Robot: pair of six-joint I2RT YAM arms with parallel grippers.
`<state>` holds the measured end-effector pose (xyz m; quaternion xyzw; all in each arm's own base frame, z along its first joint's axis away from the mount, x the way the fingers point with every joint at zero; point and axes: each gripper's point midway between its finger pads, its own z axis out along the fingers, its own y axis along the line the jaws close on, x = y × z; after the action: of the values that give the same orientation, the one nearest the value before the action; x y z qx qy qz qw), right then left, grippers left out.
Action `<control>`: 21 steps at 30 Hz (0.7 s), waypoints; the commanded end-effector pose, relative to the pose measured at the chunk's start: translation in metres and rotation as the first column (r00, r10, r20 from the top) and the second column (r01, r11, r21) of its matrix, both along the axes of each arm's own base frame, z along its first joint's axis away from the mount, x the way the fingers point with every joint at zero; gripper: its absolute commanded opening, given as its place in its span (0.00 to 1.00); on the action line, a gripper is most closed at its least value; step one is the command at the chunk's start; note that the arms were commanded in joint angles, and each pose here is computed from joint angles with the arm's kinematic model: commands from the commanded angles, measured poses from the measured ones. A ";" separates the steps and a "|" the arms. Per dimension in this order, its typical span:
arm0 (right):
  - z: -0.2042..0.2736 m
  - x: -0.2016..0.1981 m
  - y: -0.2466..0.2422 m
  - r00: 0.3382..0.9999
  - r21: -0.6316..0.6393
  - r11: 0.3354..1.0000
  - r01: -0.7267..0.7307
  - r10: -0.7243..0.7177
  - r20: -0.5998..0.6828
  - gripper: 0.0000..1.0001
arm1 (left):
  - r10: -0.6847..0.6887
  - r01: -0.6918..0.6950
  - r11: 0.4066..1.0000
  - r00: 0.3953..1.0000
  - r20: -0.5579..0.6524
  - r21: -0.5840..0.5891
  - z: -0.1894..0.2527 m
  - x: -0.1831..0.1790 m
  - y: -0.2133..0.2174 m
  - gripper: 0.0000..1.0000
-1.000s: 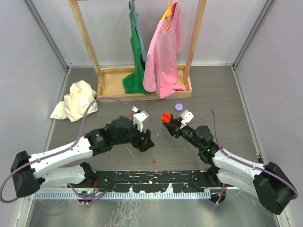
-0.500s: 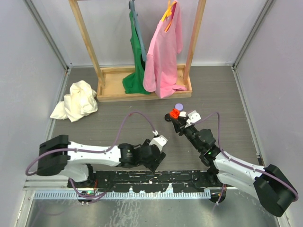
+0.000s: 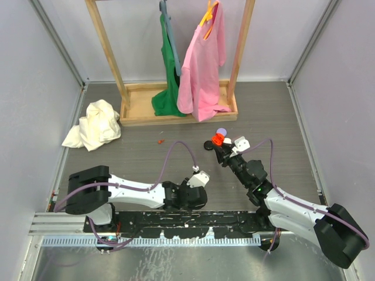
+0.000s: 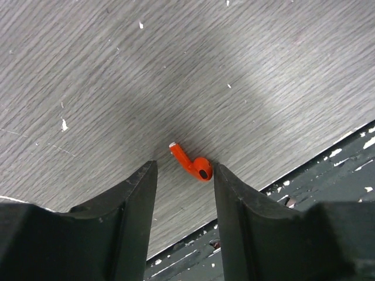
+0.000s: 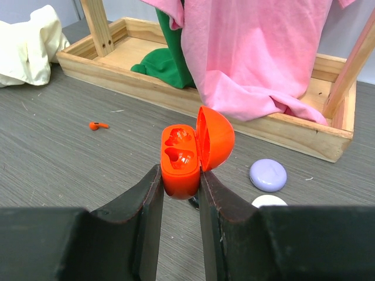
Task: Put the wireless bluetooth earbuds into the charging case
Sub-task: Pick up the earbud from the center of the board.
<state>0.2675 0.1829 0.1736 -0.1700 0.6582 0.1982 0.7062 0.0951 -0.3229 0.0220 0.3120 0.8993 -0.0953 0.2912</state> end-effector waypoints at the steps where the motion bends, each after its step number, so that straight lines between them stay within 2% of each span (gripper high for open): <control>1: 0.024 0.002 -0.003 0.998 0.071 0.997 0.015 -0.020 0.065 0.01 | 0.055 -0.057 0.998 0.996 0.069 0.035 0.006 0.014 0.008 0.42; 6: 0.024 0.001 -0.002 0.998 0.071 0.997 0.007 -0.012 0.065 0.01 | 0.088 -0.096 0.993 0.991 0.105 0.070 0.008 0.029 0.026 0.34; 9: 0.023 0.001 -0.002 0.998 0.069 0.998 0.009 -0.013 0.061 0.01 | 0.113 -0.123 0.989 0.986 0.120 0.084 0.008 0.042 0.039 0.33; 17: 0.022 0.002 -0.001 0.998 0.067 0.998 0.007 -0.010 0.056 0.01 | 0.183 -0.208 0.969 0.967 0.176 0.135 0.014 0.082 0.081 0.39; 21: 0.021 0.003 0.001 0.999 0.065 0.998 0.004 -0.007 0.048 0.01 | 0.226 -0.245 0.965 0.958 0.179 0.091 0.018 0.095 0.090 0.43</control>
<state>0.2674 0.1832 0.1735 -0.1687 0.6586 0.1999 0.7056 0.1734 -0.2431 0.0261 0.2427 0.9129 0.0190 0.3277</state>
